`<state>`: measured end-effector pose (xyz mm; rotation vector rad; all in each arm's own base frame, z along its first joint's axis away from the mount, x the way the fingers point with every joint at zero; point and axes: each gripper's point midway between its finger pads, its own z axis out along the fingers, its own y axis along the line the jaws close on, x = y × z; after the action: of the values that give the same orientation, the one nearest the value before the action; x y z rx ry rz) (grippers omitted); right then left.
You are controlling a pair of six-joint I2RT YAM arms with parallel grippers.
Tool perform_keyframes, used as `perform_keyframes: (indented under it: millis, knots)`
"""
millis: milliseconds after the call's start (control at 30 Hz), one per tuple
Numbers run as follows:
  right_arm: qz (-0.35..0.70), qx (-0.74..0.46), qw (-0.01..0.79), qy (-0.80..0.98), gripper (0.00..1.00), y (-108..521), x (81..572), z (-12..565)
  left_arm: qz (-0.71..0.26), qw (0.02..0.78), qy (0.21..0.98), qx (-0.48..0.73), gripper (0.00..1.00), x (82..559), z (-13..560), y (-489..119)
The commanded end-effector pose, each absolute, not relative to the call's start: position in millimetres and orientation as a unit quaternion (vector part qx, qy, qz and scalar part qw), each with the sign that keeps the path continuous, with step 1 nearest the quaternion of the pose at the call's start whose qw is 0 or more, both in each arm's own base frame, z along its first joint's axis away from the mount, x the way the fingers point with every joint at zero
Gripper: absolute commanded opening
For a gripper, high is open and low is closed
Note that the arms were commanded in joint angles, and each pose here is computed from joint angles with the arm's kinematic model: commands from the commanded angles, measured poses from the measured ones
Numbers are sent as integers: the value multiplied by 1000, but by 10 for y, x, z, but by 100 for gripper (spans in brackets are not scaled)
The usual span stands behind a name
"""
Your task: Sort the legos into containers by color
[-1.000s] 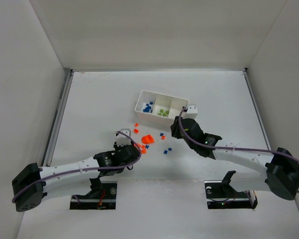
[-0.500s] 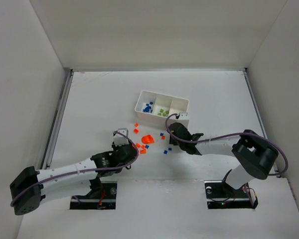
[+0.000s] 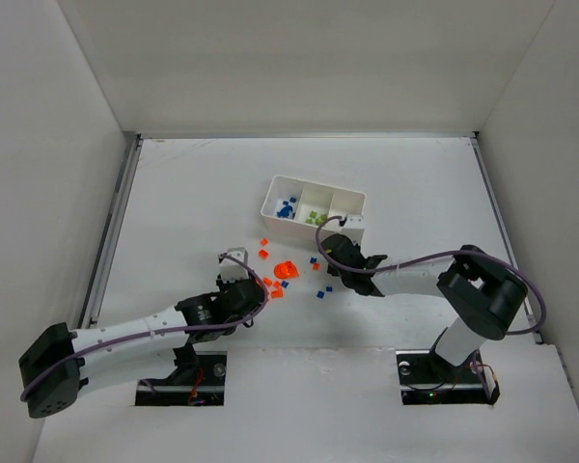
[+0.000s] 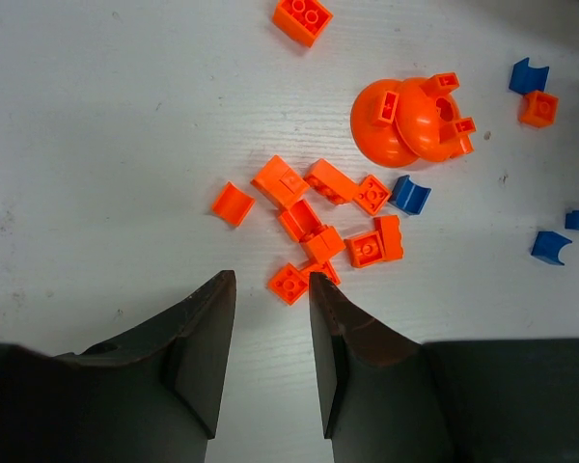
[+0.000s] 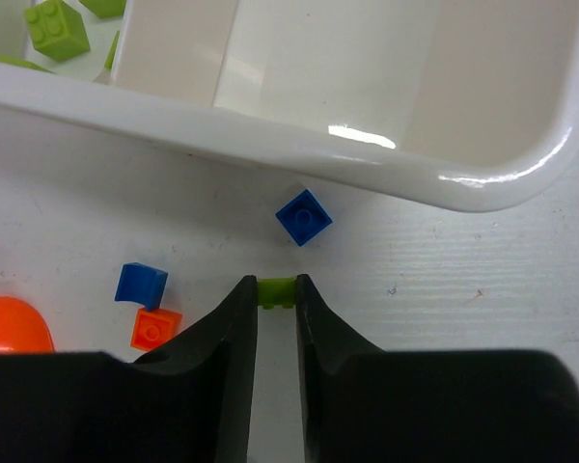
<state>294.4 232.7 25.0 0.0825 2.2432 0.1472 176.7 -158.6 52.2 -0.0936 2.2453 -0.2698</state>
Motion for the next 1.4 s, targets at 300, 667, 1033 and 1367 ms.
perform_keyframes:
  millis: [300, 667, 1033, 1367]
  knots:
    - [120, 22, 468, 875, 16, 2477, 2827, 1034, -115, 411, 904, -35, 31, 1675, 557, -1610]
    - [171, -4, 523, 835, 17, 2833, 3614, 1783, -87, 397, 913, -43, 42, 1638, 438, -1552]
    - [171, 1, 517, 839, 46, 2926, 4006, 1701, -73, 389, 918, -8, 41, 1641, 350, -1647]
    - [189, 1, 508, 840, 45, 2874, 3617, 1601, -56, 373, 926, 23, 38, 1653, 167, -1728]
